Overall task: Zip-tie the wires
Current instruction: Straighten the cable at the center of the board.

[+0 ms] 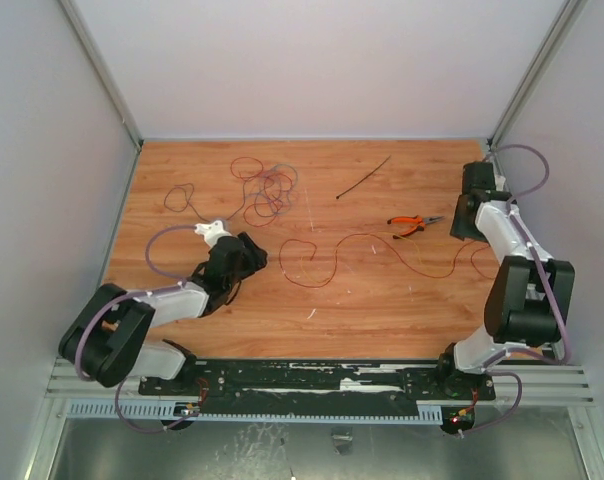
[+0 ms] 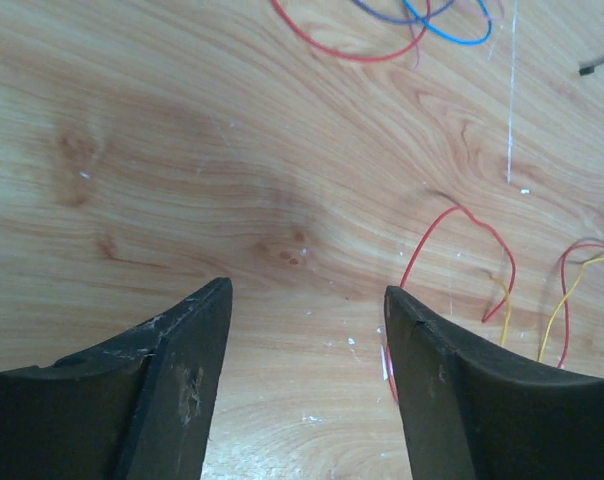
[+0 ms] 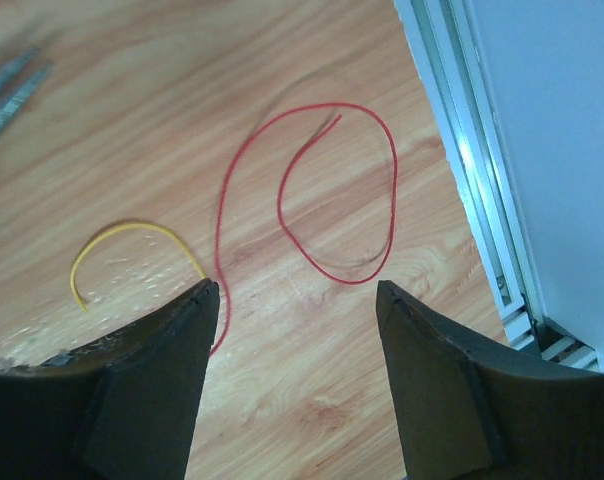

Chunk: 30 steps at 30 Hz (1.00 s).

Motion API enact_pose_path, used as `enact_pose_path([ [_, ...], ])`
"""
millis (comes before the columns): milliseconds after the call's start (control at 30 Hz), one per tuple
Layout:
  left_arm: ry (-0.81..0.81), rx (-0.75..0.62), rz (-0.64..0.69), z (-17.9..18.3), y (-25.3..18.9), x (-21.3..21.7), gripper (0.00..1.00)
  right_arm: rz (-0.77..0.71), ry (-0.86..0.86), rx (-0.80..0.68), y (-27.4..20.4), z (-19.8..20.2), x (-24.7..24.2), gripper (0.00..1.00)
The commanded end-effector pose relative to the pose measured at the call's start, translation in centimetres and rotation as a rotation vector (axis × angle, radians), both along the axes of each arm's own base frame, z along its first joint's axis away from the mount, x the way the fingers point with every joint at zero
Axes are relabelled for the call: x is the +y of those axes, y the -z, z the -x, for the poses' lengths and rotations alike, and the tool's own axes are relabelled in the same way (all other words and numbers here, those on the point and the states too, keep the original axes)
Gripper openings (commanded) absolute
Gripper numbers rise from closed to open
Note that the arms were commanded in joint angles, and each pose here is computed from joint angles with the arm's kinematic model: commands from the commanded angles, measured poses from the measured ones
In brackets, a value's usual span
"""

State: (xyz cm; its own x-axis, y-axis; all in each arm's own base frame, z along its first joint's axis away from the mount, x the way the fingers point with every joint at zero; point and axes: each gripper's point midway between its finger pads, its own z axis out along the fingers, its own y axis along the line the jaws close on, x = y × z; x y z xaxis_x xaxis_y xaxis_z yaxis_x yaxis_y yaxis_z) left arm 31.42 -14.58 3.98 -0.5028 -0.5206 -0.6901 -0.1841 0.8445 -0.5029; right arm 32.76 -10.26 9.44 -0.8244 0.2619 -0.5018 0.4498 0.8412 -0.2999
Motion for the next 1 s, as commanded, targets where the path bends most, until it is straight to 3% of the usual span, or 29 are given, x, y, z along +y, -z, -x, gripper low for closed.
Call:
enact_pose_path([
  [0,-0.036,-0.067,-0.081,-0.7,-2.9,1.5,0.71,-0.060,-0.036,-0.105,-4.0,-1.0,1.2,0.67],
  [200,-0.100,-0.213,-0.058,-0.9,-9.6,3.5,0.98,-0.096,-0.118,-0.228,-8.5,-2.4,3.9,0.82],
  [367,-0.137,-0.305,0.006,-0.9,-14.7,5.9,0.98,-0.151,-0.255,-0.290,-10.1,-4.8,9.0,0.87],
  [467,-0.135,-0.335,0.043,-0.8,-17.0,7.3,0.98,-0.220,-0.417,-0.341,-10.3,-7.2,15.8,0.92],
  [633,-0.085,-0.381,0.074,-0.4,-20.5,8.3,0.98,-0.414,-0.703,-0.468,-11.5,-11.7,29.7,0.93],
  [967,-0.057,-0.342,0.136,0.1,-19.4,9.4,0.98,-0.599,-0.946,-0.489,-9.6,-18.7,46.0,0.90],
])
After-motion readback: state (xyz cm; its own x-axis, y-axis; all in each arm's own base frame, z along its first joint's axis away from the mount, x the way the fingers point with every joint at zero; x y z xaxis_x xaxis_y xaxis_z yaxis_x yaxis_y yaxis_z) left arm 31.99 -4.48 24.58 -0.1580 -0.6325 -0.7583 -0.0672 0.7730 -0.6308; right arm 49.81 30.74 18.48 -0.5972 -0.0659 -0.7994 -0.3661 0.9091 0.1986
